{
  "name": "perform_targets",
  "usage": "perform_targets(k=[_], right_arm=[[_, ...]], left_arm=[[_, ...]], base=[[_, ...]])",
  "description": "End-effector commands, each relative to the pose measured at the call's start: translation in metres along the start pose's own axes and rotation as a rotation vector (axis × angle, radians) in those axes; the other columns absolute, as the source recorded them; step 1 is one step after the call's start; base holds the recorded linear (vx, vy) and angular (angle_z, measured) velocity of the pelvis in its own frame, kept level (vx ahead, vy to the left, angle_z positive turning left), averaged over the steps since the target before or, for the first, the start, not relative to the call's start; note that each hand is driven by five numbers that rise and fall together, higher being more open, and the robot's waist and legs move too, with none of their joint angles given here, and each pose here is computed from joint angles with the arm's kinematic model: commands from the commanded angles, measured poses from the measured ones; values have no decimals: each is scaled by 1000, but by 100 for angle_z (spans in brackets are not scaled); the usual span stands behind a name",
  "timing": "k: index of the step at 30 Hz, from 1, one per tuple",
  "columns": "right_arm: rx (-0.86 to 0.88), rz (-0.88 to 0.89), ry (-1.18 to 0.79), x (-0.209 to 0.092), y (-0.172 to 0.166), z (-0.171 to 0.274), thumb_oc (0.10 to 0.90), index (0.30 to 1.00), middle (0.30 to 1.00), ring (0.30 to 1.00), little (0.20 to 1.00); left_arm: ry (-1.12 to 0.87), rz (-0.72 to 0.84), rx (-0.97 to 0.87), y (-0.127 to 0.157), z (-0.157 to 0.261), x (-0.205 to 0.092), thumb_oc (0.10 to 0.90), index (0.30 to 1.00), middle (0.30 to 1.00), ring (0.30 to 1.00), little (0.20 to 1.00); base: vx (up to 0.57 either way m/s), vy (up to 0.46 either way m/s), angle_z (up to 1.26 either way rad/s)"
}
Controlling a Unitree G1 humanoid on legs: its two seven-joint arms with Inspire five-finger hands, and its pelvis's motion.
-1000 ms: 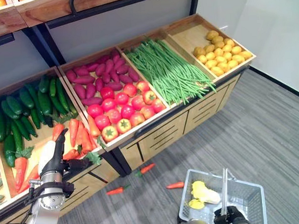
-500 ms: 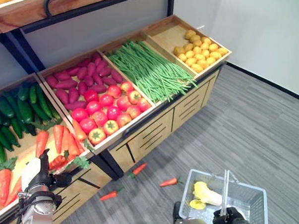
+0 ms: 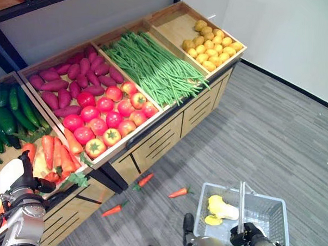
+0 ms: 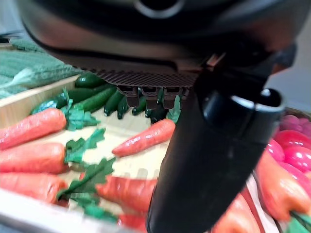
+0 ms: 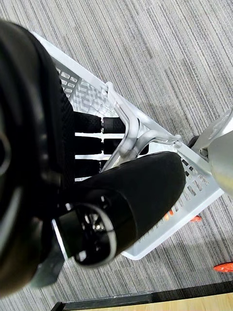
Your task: Get the vegetables into the basket
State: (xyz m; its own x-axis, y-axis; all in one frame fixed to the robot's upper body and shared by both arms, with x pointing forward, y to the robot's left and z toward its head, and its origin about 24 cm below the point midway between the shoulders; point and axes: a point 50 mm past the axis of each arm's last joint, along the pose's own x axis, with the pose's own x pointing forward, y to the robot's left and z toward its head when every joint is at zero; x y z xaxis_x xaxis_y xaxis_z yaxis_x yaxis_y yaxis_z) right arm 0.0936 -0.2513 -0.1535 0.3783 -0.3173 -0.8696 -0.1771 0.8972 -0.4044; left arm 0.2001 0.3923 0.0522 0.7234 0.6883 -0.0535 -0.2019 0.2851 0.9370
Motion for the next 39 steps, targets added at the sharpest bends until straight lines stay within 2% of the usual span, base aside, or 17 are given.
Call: perform_targets(k=[1, 9, 13, 26, 30, 31, 32, 33, 34, 39], right_arm=[[-154, 17, 54, -2, 2, -18, 400, 300, 300, 300, 300], [-172, 15, 45, -1, 1, -15, 400, 300, 300, 300, 300], [-178, 16, 36, -1, 4, -13, 400, 300, 300, 300, 300], [-214, 19, 18, 0, 6, -5, 400, 300, 300, 300, 300], [-218, 0, -17, 2, 3, 7, 400, 300, 300, 300, 300], [-218, 1, -18, 2, 3, 7, 400, 300, 300, 300, 300], [-224, 2, -21, 2, 3, 8, 400, 300, 300, 300, 300], [-223, 1, -23, 2, 4, 9, 400, 300, 300, 300, 300], [-227, 1, -27, 3, 4, 10, 400, 300, 300, 300, 300], [-227, 8, -35, 3, 7, 12, 400, 300, 300, 300, 300]], left_arm=[[-67, 305, 99, 76, 14, 24, 900, 1000, 1000, 1000, 1000], [-21, 286, 133, 78, 13, 40, 900, 1000, 1000, 1000, 1000], [1, 220, 128, 62, 15, 46, 900, 1000, 1000, 1000, 1000], [-1, 153, 53, 41, 26, 47, 900, 1000, 1000, 1000, 1000], [35, 177, 47, 56, 32, 62, 900, 1000, 1000, 1000, 1000], [31, 185, 52, 60, 34, 64, 859, 942, 942, 942, 942], [47, 179, 56, 62, 32, 66, 643, 640, 640, 640, 640], [39, 186, 56, 64, 36, 68, 559, 522, 522, 522, 522], [53, 181, 51, 65, 35, 69, 400, 300, 300, 300, 300], [60, 171, 50, 67, 36, 72, 400, 300, 300, 300, 300]], base=[[0, 0, 0], [-3, 13, -3], [-10, 26, -8], [-1, 6, -2], [-43, 6, -5], [-26, -5, -14], [-6, 1, -11], [-3, 4, -7], [1, 8, -6], [0, 4, -2]])
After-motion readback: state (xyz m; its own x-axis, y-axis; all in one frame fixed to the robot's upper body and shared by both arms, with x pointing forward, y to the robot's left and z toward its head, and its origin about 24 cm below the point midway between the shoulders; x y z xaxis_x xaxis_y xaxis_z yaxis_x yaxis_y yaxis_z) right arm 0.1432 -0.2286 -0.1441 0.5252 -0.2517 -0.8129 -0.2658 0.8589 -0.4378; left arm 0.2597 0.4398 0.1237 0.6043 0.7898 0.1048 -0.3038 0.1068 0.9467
